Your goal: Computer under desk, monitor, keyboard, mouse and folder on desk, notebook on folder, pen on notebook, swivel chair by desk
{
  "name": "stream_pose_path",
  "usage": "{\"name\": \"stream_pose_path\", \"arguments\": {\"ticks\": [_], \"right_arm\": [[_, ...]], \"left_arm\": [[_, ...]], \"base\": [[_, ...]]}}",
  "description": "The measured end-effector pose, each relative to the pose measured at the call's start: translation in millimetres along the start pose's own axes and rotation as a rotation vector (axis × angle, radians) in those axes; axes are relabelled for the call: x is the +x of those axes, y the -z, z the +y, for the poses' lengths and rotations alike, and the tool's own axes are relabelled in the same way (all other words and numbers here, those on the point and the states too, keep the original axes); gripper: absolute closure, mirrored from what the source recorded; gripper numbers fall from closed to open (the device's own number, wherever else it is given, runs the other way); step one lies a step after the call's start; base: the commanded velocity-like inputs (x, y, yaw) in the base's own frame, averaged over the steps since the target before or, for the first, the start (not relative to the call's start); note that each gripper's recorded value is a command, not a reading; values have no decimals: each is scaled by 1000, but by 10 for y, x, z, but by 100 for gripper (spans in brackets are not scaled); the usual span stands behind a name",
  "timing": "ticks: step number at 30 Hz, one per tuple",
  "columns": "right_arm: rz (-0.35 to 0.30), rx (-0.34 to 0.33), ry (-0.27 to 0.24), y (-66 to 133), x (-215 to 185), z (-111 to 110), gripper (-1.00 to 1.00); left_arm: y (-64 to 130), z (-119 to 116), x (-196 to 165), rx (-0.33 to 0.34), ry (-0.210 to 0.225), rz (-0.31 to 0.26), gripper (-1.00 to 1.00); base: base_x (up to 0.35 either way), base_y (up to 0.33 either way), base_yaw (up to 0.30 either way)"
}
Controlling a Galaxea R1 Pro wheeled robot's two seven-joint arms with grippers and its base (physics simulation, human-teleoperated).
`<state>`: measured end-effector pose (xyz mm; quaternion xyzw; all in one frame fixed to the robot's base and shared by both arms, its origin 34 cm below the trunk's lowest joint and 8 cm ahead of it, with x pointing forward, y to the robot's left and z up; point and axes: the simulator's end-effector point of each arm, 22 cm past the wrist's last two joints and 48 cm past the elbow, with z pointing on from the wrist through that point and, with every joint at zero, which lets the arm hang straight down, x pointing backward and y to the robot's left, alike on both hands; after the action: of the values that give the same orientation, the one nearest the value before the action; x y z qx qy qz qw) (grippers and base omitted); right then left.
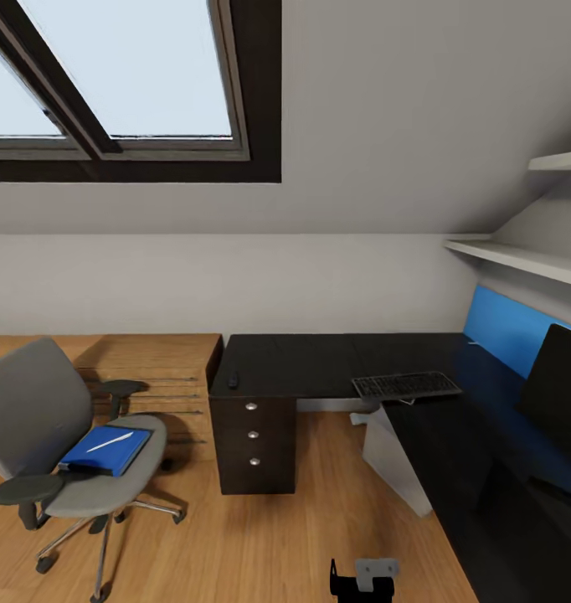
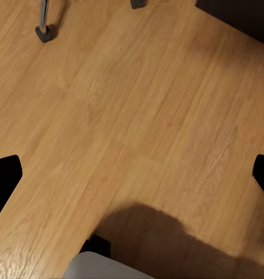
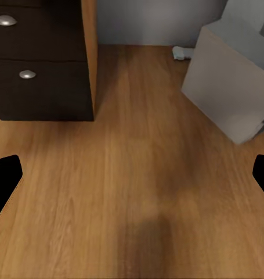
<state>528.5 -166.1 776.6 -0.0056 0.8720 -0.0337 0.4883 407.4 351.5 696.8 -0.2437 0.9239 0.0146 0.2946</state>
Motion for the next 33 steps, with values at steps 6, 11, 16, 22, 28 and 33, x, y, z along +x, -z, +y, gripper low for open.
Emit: {"name": "stream_pose_path", "arguments": {"ticks": [6,11,16,22,28,33], "right_arm": [[-84,-43,5,-61,-384,221,-100],[-180,-37,-48,-159,-1046,328,-100],[-180,24,-48,-237,-1604,201,-100],[-193,67,-77,-232,-2400,-98,-100],[-170,135,-171,-342,-3046,-695,-100],[-103,199,-261,-559,-2983,-1359,-100]], "left_arm": [[0,-3,2,0,0,0,-100],[1,-15,3,2,-1,-1,-100],[4,-26,-98,5,-1,-48,-100],[22,-42,-283,10,4,-134,-100],[29,-53,-325,11,6,-155,-100],[29,-76,-304,13,7,-152,-100]], "base": [[340,0,0],[339,0,0],[339,0,0],[340,0,0],[340,0,0],[339,-32,0]]}}
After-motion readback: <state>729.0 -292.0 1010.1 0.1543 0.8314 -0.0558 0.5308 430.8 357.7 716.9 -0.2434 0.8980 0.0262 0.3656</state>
